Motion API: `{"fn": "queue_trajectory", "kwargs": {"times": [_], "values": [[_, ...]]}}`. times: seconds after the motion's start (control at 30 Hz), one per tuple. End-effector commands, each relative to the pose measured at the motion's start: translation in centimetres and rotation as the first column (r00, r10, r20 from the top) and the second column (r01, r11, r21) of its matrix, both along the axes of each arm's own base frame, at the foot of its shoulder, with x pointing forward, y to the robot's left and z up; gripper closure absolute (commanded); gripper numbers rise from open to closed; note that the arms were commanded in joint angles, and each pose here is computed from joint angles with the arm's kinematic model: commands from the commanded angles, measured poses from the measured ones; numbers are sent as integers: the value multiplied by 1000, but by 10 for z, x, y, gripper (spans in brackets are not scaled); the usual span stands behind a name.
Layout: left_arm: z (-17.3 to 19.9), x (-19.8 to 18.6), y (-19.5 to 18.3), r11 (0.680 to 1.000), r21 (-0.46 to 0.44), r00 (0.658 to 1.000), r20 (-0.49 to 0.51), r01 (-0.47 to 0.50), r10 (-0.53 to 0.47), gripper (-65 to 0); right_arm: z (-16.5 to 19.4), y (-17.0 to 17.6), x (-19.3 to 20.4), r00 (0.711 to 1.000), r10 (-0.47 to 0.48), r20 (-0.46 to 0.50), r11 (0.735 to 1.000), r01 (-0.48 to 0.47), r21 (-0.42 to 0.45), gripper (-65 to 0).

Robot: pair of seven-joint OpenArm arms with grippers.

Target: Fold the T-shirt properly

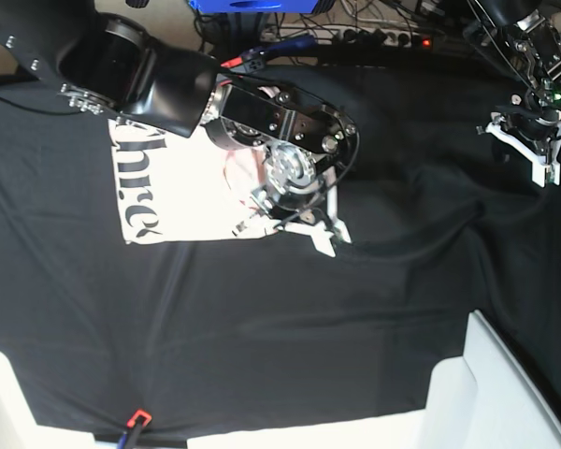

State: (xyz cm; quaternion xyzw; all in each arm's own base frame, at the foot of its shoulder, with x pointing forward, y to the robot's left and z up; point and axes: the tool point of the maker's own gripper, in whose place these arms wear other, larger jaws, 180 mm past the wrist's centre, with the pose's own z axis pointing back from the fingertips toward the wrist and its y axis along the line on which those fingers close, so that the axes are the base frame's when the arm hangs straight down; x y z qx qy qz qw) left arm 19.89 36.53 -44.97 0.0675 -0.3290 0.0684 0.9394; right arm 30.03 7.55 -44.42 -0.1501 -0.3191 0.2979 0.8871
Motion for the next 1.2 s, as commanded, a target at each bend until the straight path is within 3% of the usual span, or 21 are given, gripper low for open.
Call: {"fn": "queue_trajectory", "kwargs": {"times": [0.0,0.57,0.63,0.7,0.77,0.8,0.93,1.03,1.17], "values": [[12,9,8,1000,22,999,41,5,-5,-230,22,15,15,998,11,63,999,-13,42,0],[11,7,8,1000,26,999,33,6,-7,-230,32,13,29,995,11,100,999,-16,41,-9],[11,7,8,1000,26,999,33,6,-7,-230,28,13,25,996,11,89,999,-15,42,-102],[11,7,8,1000,26,999,33,6,-7,-230,25,14,19,997,11,75,999,-14,45,-260],[11,7,8,1000,26,999,33,6,-7,-230,24,15,16,998,12,68,999,-15,49,-371],[12,8,8,1000,23,999,37,5,-6,-230,24,16,16,998,14,69,999,-17,50,-399],[11,8,7,1000,20,999,38,4,-5,-230,56,24,24,988,30,152,993,-46,104,-392],[7,8,-1,1000,5,999,36,10,-10,-232,91,0,40,975,-112,191,980,77,182,-396],[-3,19,-35,993,-19,993,11,118,-118,-232,108,-55,56,929,-314,194,929,259,265,-396]]}}
